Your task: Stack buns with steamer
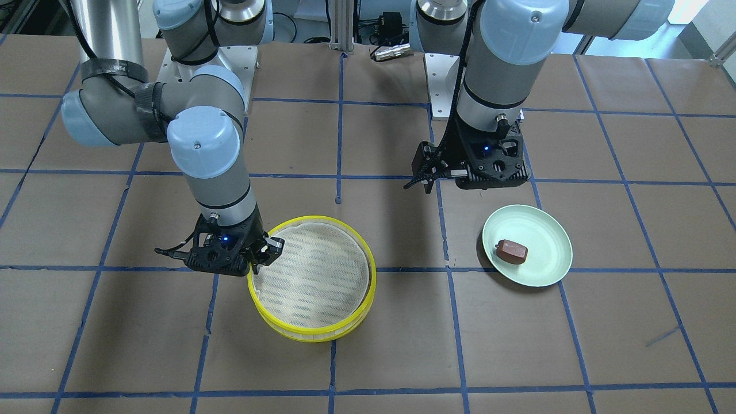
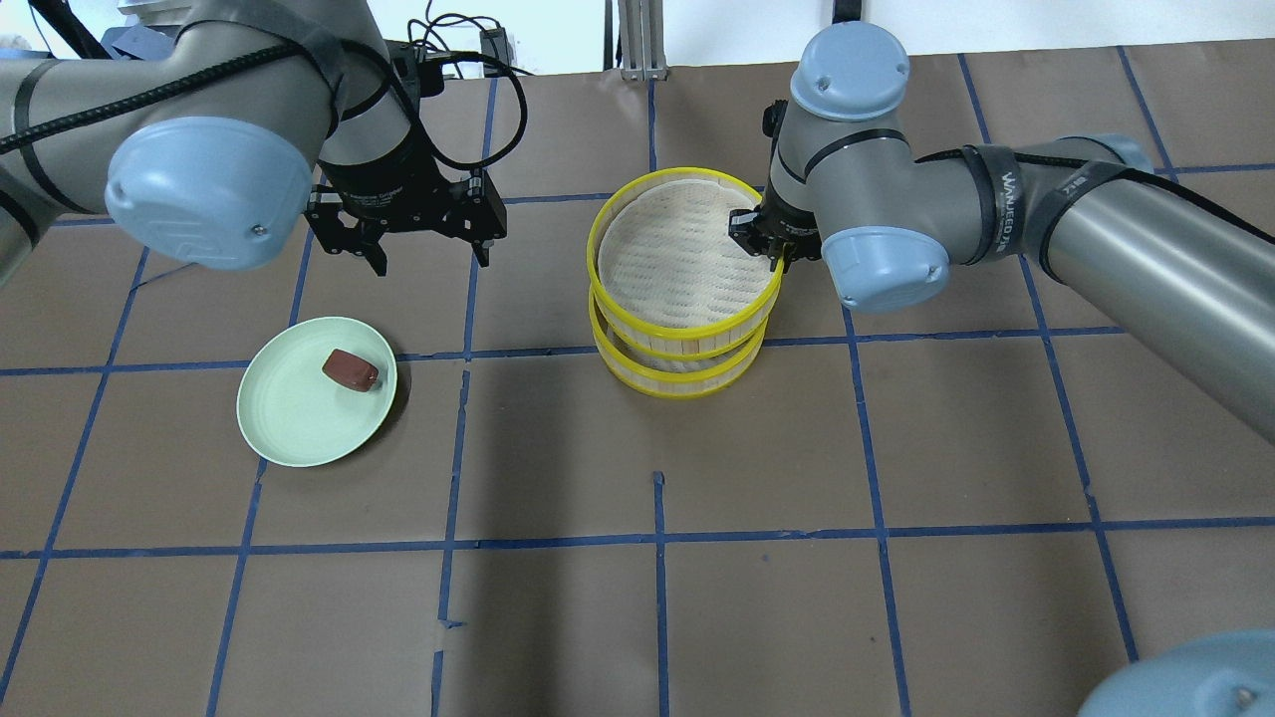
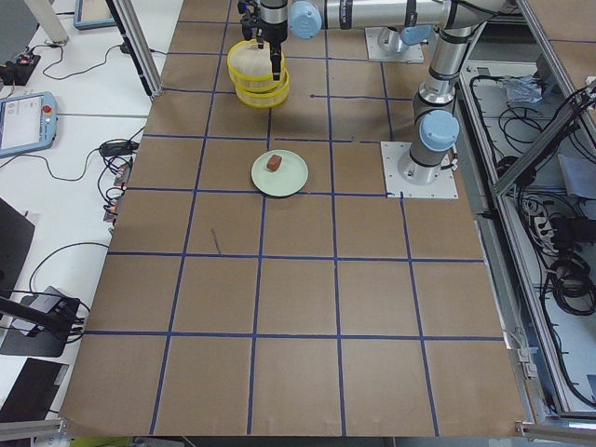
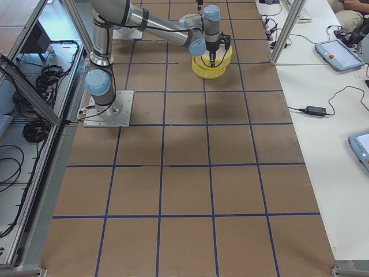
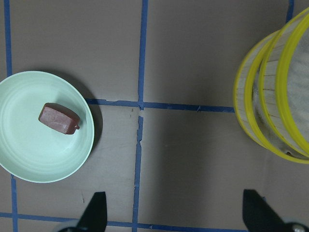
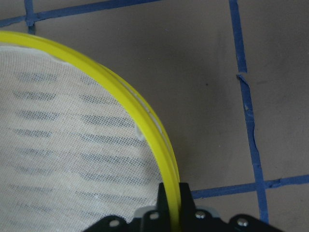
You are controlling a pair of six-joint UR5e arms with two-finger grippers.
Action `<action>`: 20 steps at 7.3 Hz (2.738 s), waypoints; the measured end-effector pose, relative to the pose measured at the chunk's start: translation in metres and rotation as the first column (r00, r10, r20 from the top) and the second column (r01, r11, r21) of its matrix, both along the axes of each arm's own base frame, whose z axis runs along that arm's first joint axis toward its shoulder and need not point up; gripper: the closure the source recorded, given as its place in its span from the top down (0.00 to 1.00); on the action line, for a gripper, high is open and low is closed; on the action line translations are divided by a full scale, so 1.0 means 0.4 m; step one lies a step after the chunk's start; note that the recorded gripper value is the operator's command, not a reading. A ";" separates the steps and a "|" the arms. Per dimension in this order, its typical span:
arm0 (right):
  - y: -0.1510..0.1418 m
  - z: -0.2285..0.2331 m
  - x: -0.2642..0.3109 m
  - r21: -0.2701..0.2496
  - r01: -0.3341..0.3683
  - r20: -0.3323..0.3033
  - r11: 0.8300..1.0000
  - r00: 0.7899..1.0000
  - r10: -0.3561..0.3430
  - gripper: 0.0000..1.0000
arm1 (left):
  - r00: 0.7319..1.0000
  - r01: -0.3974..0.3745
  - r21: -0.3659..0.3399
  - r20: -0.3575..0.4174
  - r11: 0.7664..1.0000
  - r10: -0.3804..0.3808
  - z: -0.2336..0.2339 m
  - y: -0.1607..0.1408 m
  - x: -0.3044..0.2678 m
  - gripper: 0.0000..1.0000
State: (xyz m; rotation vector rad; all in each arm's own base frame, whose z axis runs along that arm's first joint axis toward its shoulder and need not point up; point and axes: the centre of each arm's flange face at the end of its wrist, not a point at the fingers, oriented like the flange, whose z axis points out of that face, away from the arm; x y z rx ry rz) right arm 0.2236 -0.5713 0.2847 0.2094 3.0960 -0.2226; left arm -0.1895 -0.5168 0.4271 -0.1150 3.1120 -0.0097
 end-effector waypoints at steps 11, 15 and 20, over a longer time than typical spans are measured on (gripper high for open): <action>0.017 -0.021 0.019 0.028 -0.030 0.000 0.999 1.000 0.030 1.00 | 1.000 0.001 0.001 0.000 1.000 -0.001 -0.002 -0.001 0.000 1.00; 0.089 0.236 -0.085 0.084 -0.067 -0.024 0.994 0.997 0.069 1.00 | 0.998 0.038 0.048 0.042 0.998 -0.040 -0.070 -0.050 0.067 0.96; 0.219 0.506 -0.171 0.169 -0.033 -0.041 0.985 0.998 0.040 1.00 | 0.999 -0.012 0.094 0.045 0.996 0.007 -0.334 -0.075 0.333 0.94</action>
